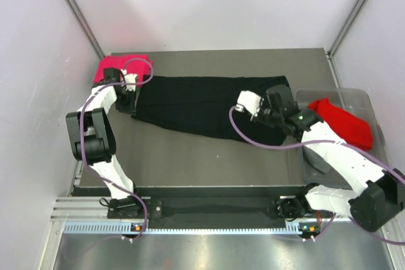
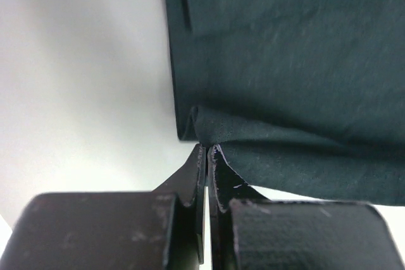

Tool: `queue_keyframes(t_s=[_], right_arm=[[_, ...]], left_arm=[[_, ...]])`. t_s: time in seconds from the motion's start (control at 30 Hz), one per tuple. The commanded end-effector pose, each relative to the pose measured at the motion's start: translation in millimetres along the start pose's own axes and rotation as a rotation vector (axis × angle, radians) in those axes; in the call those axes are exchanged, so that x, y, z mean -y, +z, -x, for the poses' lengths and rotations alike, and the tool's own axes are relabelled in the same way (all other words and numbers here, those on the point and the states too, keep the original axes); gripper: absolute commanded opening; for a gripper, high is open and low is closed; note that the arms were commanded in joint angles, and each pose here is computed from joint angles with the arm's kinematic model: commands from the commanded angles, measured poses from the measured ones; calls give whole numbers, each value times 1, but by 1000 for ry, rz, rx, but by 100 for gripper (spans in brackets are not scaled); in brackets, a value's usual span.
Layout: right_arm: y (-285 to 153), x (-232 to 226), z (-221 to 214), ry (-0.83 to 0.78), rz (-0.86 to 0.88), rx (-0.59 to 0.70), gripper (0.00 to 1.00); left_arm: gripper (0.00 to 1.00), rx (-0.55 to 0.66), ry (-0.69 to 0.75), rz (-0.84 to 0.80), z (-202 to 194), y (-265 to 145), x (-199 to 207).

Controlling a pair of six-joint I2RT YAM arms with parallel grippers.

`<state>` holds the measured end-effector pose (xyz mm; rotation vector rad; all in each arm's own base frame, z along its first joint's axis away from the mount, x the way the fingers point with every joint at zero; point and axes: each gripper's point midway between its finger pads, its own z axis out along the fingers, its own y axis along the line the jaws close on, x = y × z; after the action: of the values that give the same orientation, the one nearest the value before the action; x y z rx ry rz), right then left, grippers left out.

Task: Fold and stack the t-shirts
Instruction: Fold the tshirt

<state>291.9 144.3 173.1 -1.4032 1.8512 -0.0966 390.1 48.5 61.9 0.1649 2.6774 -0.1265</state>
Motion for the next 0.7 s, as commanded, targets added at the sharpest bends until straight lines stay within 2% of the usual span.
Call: queue_keyframes(t_s=[0.0,0.2,0.33,0.67], right_arm=[[-11,69,27,23,-206,44,0],[-2,123,37,40,-318,26,0],[14,141,38,41,-334,10,0],[39,182,44,35,-392,-3,0]], left_arm=[[0,45,36,-12,28,1,5],[0,71,60,-9,58,10,5],[0,99,53,-11,78,15,3],[0,95,56,26,90,25,-5]])
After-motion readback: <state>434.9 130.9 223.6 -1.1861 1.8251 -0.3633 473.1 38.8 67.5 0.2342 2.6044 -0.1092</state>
